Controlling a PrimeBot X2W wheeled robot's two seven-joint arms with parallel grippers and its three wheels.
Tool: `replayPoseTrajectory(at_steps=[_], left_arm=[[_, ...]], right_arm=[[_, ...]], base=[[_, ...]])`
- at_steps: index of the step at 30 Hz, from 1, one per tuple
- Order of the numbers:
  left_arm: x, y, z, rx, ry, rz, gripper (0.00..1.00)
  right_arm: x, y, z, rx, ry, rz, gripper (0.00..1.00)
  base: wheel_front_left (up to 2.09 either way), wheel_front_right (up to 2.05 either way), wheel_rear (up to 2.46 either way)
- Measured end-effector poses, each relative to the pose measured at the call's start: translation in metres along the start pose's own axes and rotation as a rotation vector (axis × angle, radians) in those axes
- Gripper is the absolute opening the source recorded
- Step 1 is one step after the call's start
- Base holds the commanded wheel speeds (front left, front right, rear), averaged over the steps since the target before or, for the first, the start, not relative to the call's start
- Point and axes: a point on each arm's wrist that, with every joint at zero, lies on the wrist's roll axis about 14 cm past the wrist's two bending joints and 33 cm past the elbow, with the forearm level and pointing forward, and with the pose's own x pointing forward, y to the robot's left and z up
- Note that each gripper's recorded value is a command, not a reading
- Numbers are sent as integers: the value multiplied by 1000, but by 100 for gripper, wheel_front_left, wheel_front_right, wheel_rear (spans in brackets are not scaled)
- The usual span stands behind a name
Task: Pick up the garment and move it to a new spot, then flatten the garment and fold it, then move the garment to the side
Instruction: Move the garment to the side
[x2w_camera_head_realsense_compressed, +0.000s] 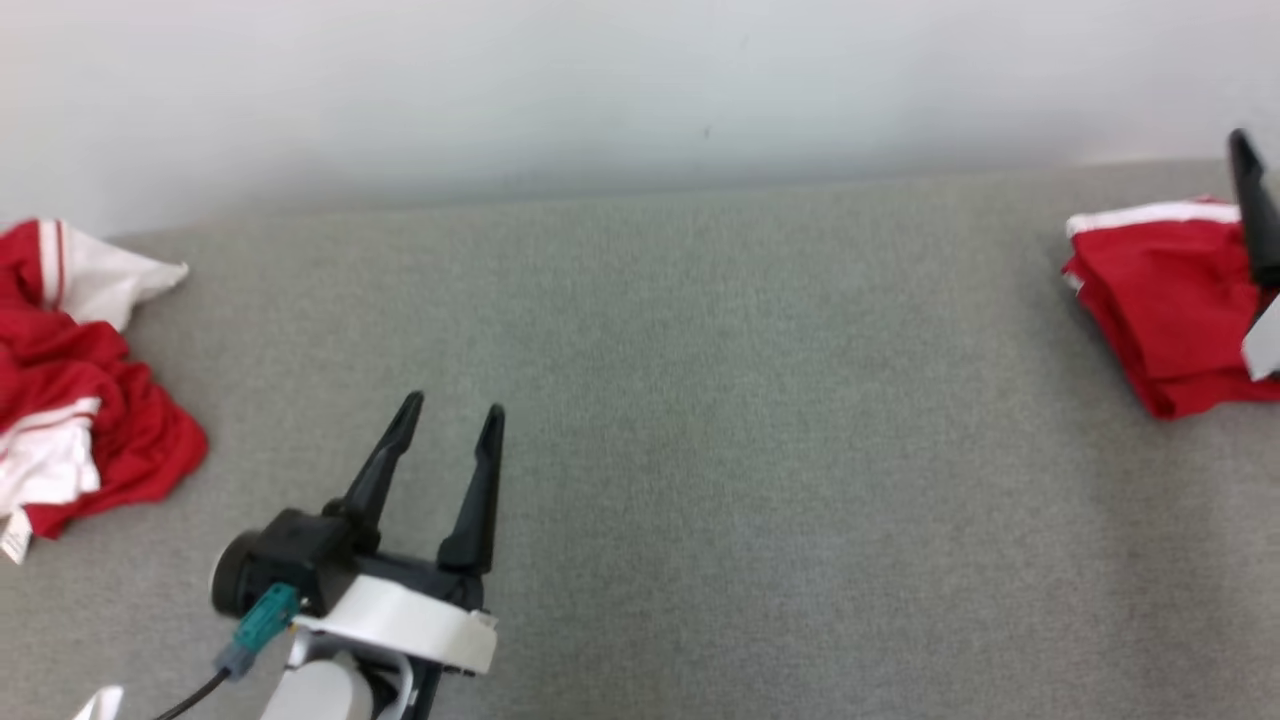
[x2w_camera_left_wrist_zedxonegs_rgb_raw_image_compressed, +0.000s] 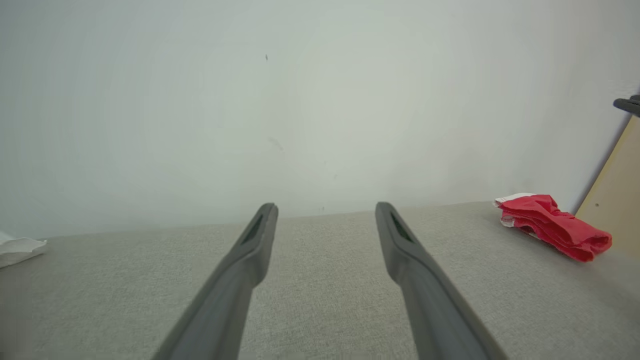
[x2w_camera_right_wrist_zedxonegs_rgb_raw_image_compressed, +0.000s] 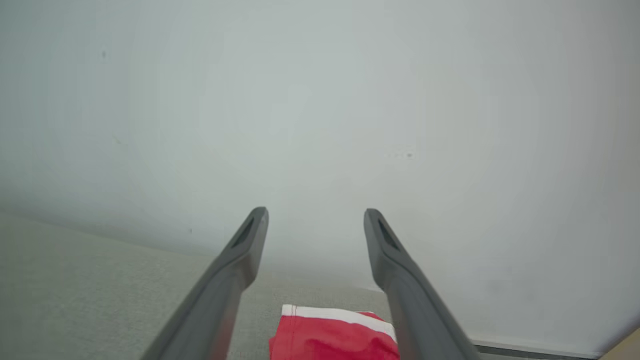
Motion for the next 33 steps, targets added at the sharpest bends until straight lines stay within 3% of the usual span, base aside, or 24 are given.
replayPoseTrajectory(at_steps=[8, 23, 33], left_arm=[[-38, 18, 22, 8, -30, 103, 100], [-78, 40, 15, -49, -13, 240, 100], [-93, 44, 2, -54, 24, 271, 100]], right_arm=[[-56, 38, 27, 131, -163, 59, 100], [-152, 90, -29, 355, -158, -2, 100], [-176, 104, -37, 419, -153, -37, 100]], base=[[0, 0, 0], [0, 0, 0], [0, 0, 0]])
